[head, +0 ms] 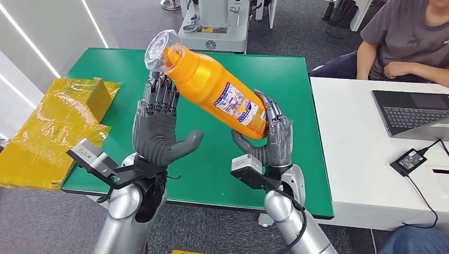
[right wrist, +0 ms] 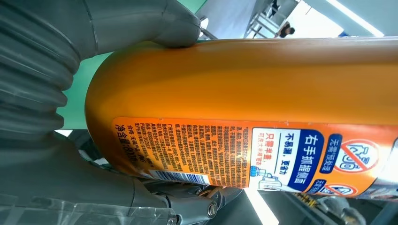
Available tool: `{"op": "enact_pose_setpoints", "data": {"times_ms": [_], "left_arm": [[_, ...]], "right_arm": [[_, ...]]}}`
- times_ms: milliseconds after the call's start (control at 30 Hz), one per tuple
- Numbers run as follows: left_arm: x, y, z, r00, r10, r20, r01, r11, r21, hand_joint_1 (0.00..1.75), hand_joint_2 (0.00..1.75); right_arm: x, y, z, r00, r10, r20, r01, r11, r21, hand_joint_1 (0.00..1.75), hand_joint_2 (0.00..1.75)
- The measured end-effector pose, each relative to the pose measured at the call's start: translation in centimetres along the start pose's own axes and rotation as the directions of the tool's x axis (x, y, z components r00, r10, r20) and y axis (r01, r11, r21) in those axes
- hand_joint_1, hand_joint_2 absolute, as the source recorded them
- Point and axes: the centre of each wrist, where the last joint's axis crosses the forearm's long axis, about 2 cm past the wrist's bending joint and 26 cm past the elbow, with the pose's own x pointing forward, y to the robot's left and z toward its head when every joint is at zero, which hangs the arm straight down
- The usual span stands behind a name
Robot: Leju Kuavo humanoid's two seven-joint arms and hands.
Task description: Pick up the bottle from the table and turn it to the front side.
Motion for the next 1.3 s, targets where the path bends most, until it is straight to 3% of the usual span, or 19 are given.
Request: {"op": "enact_pose_setpoints", "data": {"times_ms": [500, 1200, 1233, 1300], "left_arm": [[-0.1, 0.4, -0.1, 1.000, -0.014, -0.008, 0.014, 1.000, 0.006, 0.00, 1.75], [-0.5, 0.5, 0.1, 0.998, -0.052, -0.036, 0.052, 0.999, -0.001, 0.00, 1.75], [-0.5, 0.5, 0.2, 0.998, -0.055, -0.038, 0.055, 0.998, -0.001, 0.06, 1.75], [-0.6, 0.5, 0.2, 0.997, -0.059, -0.042, 0.059, 0.998, -0.001, 0.92, 1.75]], "right_arm": [[-0.4, 0.9, -0.4, 0.998, -0.016, 0.054, 0.008, 0.990, 0.142, 1.75, 1.75], [-0.6, 1.6, 0.2, 0.999, -0.033, 0.011, 0.028, 0.945, 0.325, 1.75, 1.75], [-0.6, 1.5, 0.2, 0.999, -0.032, 0.010, 0.027, 0.944, 0.328, 1.75, 1.75], [-0.7, 1.5, 0.2, 1.000, -0.030, 0.008, 0.026, 0.943, 0.333, 1.75, 1.75]]}}
